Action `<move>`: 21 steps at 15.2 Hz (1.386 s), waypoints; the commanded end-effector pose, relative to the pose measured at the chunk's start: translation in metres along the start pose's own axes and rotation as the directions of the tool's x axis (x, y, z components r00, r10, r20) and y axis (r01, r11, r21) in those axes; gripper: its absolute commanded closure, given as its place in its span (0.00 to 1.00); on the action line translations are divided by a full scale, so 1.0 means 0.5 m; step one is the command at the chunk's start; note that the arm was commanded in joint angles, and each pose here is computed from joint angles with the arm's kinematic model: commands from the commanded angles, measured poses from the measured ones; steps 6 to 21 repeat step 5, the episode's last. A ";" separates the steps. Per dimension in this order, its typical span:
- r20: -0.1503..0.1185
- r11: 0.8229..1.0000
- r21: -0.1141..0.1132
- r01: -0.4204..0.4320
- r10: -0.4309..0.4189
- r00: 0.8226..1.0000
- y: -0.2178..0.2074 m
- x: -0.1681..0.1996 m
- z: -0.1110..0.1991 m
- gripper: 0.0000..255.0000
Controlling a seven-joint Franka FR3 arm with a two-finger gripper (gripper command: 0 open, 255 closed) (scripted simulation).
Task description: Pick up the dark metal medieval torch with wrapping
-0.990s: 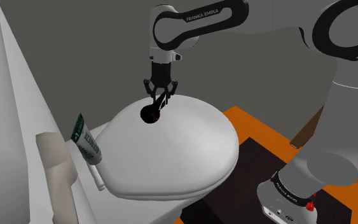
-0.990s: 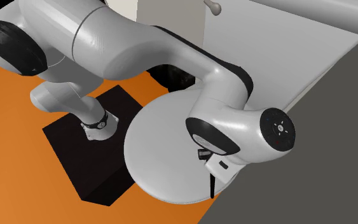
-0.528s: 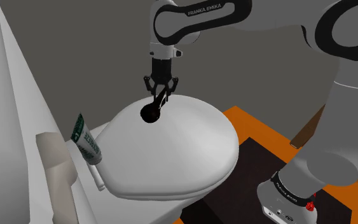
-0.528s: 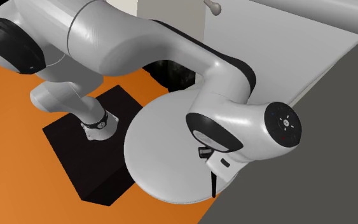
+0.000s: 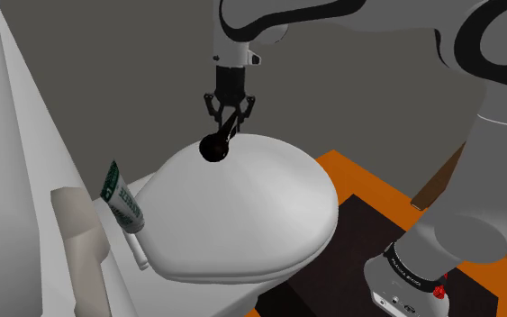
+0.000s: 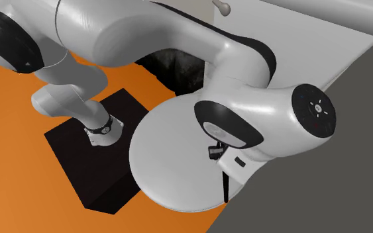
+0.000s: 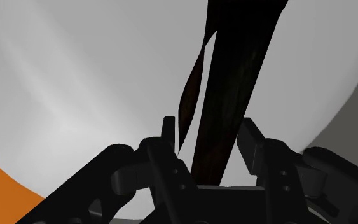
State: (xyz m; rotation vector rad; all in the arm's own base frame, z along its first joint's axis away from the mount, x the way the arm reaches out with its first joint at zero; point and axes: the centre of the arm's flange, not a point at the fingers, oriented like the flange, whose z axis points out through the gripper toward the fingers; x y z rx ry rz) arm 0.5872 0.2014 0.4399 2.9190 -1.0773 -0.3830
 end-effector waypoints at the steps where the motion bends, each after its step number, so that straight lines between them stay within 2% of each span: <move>1: 0.000 1.000 0.000 0.000 0.000 1.000 0.001 -0.004 -0.021 1.00; 4: 0.000 1.000 0.000 0.000 0.000 1.000 0.003 -0.009 -0.043 1.00; 21: 0.000 1.000 0.000 0.000 0.000 1.000 0.003 -0.009 -0.043 1.00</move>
